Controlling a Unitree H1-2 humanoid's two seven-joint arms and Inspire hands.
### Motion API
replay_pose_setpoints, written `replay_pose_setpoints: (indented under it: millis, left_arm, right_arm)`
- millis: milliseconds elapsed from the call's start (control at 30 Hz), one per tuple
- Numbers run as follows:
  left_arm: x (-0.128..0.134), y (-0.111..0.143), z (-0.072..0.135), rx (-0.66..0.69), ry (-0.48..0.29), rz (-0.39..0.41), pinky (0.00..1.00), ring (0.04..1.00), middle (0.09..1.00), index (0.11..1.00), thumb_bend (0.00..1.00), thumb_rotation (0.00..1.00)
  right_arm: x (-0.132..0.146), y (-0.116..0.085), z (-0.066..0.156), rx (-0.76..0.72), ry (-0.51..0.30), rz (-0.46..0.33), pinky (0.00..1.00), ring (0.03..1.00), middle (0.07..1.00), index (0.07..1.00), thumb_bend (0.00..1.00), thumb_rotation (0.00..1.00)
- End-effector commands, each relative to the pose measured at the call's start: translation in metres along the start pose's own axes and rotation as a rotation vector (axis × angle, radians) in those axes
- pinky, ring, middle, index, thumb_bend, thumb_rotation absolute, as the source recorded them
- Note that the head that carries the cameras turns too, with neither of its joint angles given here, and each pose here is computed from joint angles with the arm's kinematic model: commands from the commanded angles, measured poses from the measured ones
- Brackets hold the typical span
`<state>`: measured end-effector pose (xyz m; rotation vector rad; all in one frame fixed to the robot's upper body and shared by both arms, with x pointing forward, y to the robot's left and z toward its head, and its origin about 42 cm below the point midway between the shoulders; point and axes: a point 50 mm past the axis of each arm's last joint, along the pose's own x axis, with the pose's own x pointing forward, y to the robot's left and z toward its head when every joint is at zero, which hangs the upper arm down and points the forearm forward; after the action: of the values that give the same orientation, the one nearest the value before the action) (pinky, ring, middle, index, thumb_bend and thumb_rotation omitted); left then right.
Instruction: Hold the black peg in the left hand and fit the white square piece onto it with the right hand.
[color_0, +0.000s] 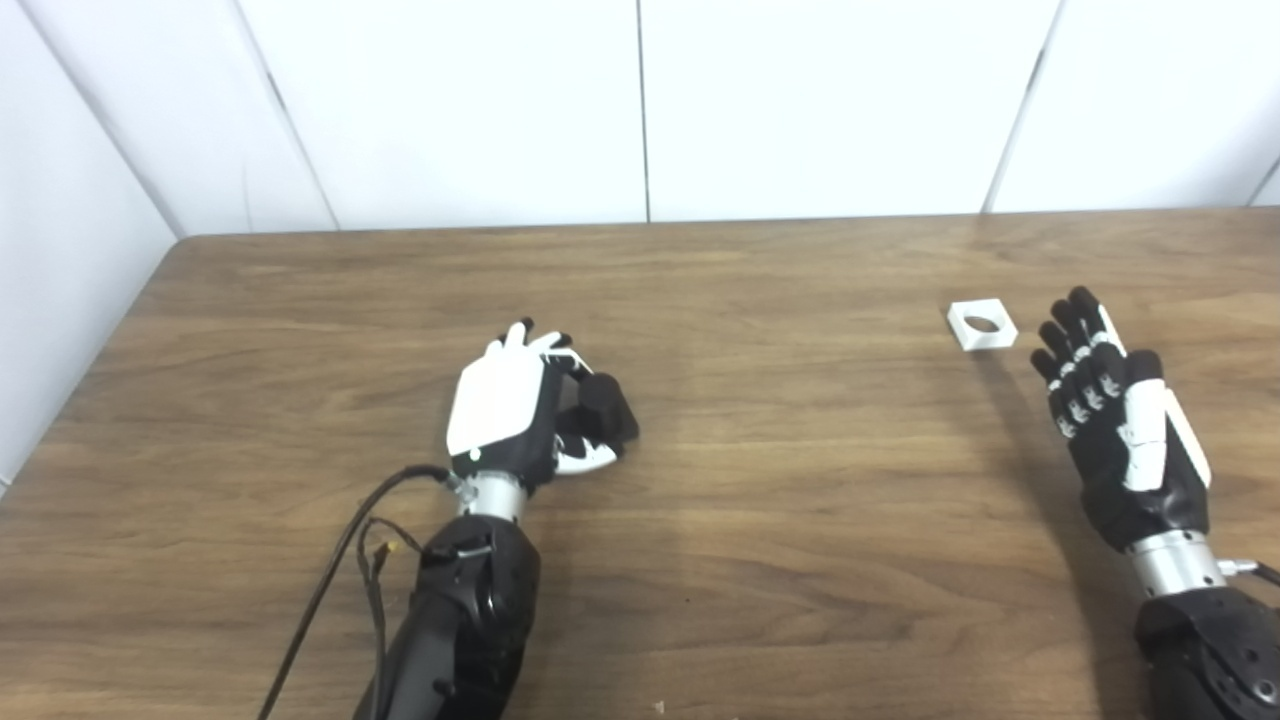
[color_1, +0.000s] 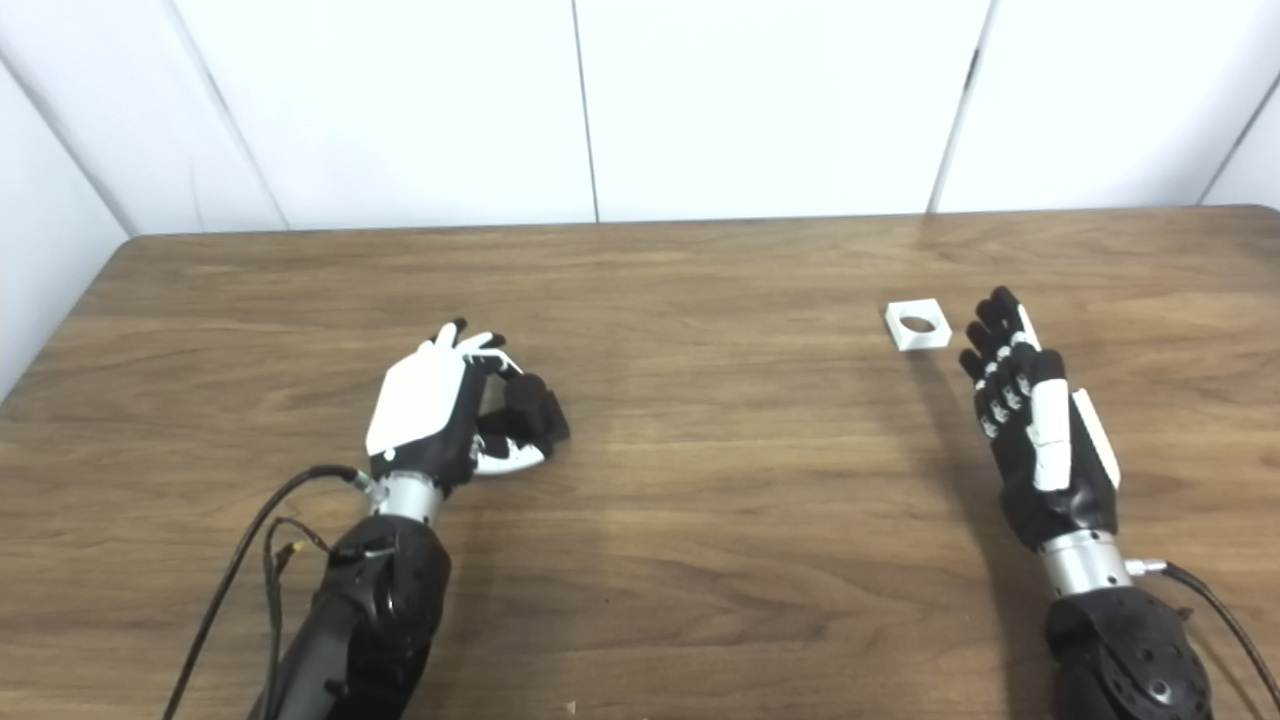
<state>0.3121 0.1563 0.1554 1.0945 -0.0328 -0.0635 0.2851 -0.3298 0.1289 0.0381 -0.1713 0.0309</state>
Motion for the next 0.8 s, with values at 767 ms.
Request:
replay_pose_setpoints:
  millis: [767]
  left_arm:
    - [-0.062,-0.023,0.047,-0.164,-0.196,-0.19,0.97,0.998,0.887,0.489,0.51,0.07]
  right_arm:
    - [-0.032,0.023,-0.031,0.062,0.152,-0.025,1.0,1.0,1.0,1.0,0.62,1.0]
